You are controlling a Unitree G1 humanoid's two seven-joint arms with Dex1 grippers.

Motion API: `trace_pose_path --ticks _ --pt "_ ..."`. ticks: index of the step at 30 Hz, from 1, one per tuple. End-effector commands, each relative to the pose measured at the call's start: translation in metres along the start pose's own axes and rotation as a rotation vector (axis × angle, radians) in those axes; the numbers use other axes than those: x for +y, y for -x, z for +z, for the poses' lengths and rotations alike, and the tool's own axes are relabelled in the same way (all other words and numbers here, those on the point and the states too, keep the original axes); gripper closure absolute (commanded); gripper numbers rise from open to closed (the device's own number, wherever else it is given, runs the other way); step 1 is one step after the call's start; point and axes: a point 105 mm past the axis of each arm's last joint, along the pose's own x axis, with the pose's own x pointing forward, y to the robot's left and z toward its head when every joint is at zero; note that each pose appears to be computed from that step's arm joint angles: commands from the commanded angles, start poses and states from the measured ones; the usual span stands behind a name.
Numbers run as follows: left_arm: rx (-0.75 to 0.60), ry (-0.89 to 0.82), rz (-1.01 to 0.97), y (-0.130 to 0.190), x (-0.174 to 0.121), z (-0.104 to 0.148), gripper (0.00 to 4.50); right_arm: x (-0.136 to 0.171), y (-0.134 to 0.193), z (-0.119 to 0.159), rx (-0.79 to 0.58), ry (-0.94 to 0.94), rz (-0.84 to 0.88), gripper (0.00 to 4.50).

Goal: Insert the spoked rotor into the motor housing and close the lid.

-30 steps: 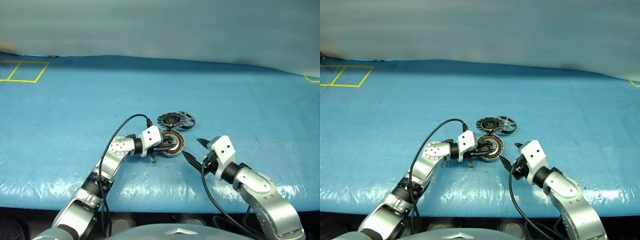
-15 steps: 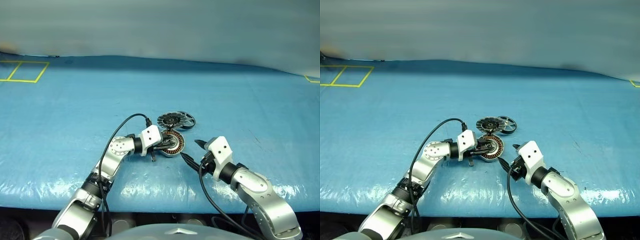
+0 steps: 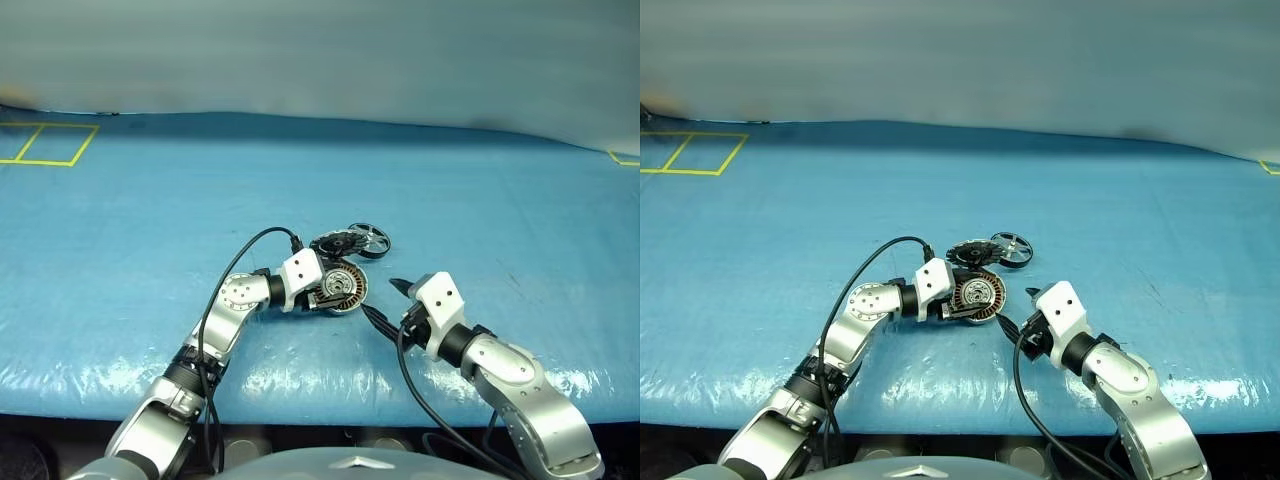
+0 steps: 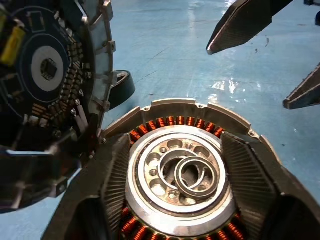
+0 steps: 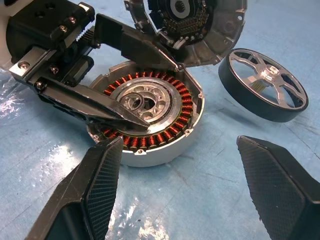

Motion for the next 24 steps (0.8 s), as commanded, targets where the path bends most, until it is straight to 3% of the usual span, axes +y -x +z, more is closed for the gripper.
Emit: trace_pose_path --ticks 1,7,11,15,19,24 --pt "-0.06 -0.012 0.04 0.006 0.009 0.014 1.18 0.0 0.001 0.011 -0.045 0.021 0.001 0.66" --pt "-0.162 0.055 -0.073 0.026 -0.004 0.036 1.18 0.002 0.002 0.021 -0.091 0.013 0.024 0.66" --pt "-0.16 0.089 -0.173 0.05 -0.021 0.041 1.18 0.01 0.001 0.034 -0.14 0.007 0.087 0.66" --pt "-0.136 0.082 -0.16 0.063 -0.024 0.039 1.14 0.019 -0.002 0.043 -0.169 0.008 0.163 1.53" --pt "-0.061 0.103 -0.065 0.074 -0.015 0.02 1.14 0.028 -0.017 0.045 -0.15 0.06 0.257 2.84" --pt "-0.056 0.136 -0.004 0.078 -0.014 0.016 1.14 0.032 -0.037 0.043 -0.104 0.145 0.328 4.48"
